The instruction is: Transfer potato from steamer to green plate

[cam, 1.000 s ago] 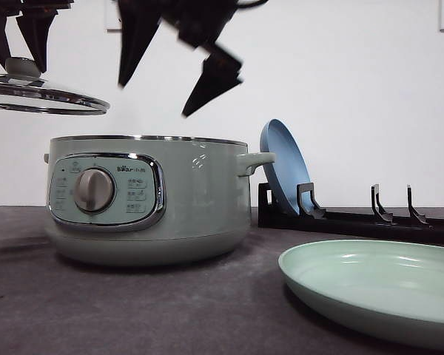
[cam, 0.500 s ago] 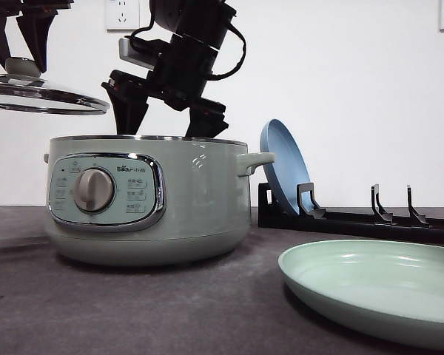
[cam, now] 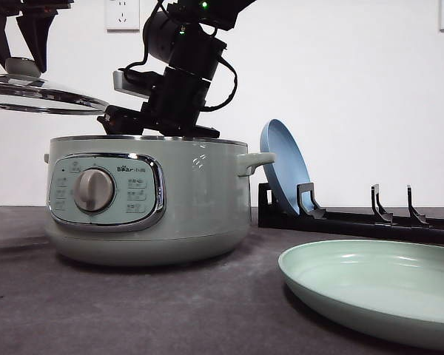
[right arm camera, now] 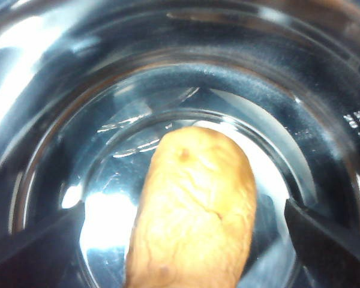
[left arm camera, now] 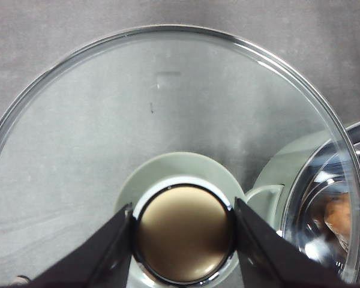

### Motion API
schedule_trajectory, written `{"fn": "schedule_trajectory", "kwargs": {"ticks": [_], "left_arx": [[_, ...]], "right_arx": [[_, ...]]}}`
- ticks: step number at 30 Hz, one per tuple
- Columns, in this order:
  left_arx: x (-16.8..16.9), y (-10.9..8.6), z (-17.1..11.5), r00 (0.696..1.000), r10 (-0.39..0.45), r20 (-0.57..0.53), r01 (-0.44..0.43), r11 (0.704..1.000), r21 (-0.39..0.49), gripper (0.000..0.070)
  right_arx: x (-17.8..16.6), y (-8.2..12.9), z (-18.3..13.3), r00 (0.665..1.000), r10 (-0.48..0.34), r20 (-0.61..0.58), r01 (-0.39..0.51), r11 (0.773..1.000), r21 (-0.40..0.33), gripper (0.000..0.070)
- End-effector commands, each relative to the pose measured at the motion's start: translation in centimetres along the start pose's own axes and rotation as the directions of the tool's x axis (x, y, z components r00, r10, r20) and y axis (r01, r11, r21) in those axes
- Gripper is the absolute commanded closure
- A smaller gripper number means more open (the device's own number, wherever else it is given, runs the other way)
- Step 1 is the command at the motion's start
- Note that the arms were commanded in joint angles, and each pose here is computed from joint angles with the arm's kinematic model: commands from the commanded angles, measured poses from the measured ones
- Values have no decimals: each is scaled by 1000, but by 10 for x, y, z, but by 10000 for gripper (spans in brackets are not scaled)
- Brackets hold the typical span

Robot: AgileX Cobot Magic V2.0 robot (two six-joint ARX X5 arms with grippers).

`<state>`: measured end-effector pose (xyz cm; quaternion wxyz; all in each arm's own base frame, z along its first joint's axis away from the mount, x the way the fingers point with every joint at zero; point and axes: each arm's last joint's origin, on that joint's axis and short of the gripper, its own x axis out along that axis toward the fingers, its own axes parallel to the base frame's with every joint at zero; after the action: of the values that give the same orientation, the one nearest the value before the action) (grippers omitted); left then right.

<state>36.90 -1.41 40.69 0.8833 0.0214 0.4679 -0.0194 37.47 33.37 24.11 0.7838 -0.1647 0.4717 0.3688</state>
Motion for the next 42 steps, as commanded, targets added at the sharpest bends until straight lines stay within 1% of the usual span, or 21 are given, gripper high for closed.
{"fn": "schedule_trajectory", "kwargs": {"ticks": [1, 3, 4, 6, 9, 12, 13, 15, 18, 22, 26, 30, 36, 39, 42], "left_arx": [[-16, 0, 7, 997, 1, 83, 0, 1000, -7, 700], [-16, 0, 7, 997, 0, 82, 0, 1000, -7, 700], [-16, 0, 7, 997, -1, 83, 1, 1000, -7, 700], [-16, 0, 7, 997, -2, 83, 2, 1000, -7, 700], [-16, 0, 7, 997, -2, 83, 2, 1000, -7, 700], [-16, 0, 7, 996, -2, 84, 2, 1000, -7, 700], [-16, 0, 7, 996, -2, 84, 3, 1000, -7, 700], [-16, 0, 7, 997, -2, 83, 3, 1000, -7, 700], [-16, 0, 7, 997, -2, 83, 3, 1000, -7, 700], [-16, 0, 7, 997, -2, 83, 3, 1000, -7, 700], [-16, 0, 7, 997, -3, 83, 3, 1000, -7, 700], [-16, 0, 7, 997, -2, 83, 3, 1000, -7, 700], [-16, 0, 7, 997, -2, 82, 3, 1000, -7, 700], [-16, 0, 7, 997, -2, 82, 3, 1000, -7, 700], [-16, 0, 7, 997, -2, 81, 3, 1000, -7, 700]], "right_arx": [[16, 4, 0, 1000, 12, -16, -13, 1000, -12, 179], [17, 5, -1, 1000, 18, -22, -18, 1000, -4, 287], [18, 5, -1, 999, 20, -28, -20, 1000, 3, 318], [20, 5, -3, 998, 34, -44, -33, 999, 15, 350], [21, 4, -5, 998, 33, -62, -31, 999, 23, 396], [20, 4, -3, 999, 30, -44, -29, 999, 31, 494], [18, 4, -2, 999, 29, -36, -28, 999, 37, 509], [11, 2, 2, 999, 27, -26, -26, 999, 46, 517], [-11, 1, 10, 1000, 24, -16, -23, 999, 48, 517], [-54, 3, 21, 1000, 19, 9, -20, 999, 47, 517], [-101, 6, 20, 1000, 12, 11, -13, 999, 52, 517], [-143, 11, 14, 1000, -20, 24, 19, 998, 52, 517], [-219, 22, 1, 986, -67, 155, 61, 997, 49, 517], [-255, 27, -14, 975, -105, 197, 96, 994, 55, 517], [-281, 31, -33, 970, -130, 204, 120, 991, 60, 517]]}}
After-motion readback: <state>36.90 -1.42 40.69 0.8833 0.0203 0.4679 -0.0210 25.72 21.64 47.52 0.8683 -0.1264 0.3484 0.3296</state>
